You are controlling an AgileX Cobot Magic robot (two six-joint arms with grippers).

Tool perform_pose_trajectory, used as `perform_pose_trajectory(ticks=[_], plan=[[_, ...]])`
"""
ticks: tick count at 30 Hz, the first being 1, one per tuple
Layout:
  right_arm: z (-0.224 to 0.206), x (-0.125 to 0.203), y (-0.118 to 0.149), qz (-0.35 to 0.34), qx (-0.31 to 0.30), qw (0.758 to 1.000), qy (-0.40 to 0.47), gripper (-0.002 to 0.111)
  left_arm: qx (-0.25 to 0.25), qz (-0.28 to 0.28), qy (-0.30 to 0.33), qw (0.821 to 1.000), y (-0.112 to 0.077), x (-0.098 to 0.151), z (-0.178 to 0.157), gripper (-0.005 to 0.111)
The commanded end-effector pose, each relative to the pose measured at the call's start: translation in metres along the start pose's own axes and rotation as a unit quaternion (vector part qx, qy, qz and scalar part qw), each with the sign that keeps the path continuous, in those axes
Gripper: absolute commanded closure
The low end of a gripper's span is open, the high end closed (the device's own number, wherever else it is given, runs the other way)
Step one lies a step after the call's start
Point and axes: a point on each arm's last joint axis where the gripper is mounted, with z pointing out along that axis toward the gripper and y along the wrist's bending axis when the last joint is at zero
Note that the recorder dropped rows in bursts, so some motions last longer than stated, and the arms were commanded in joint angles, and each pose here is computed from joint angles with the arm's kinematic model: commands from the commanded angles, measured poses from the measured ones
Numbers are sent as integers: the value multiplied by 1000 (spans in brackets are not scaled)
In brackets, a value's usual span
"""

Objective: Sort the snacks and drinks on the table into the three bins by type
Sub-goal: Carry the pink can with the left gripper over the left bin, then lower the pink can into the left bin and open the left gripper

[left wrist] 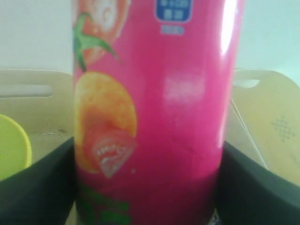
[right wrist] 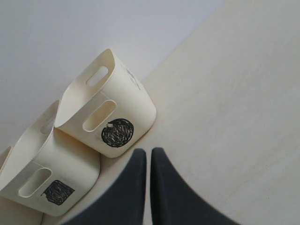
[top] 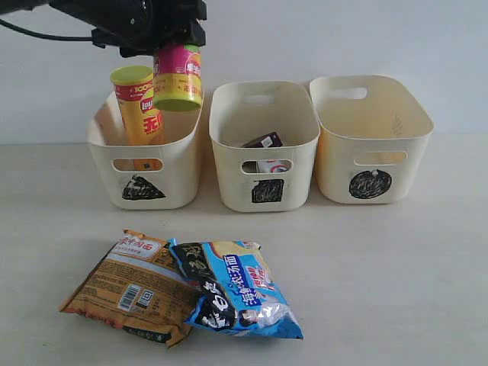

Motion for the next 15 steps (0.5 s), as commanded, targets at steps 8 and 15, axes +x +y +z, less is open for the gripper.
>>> perform_pose_trajectory(ticks=[8, 15], plan=[[0, -1, 0, -1, -1, 1000, -4, 108, -27, 169, -58, 984, 16, 10, 39, 102], [0, -1, 0, -1, -1, 1000, -4, 108, -39, 198, -30, 979, 21, 19, 47, 102]])
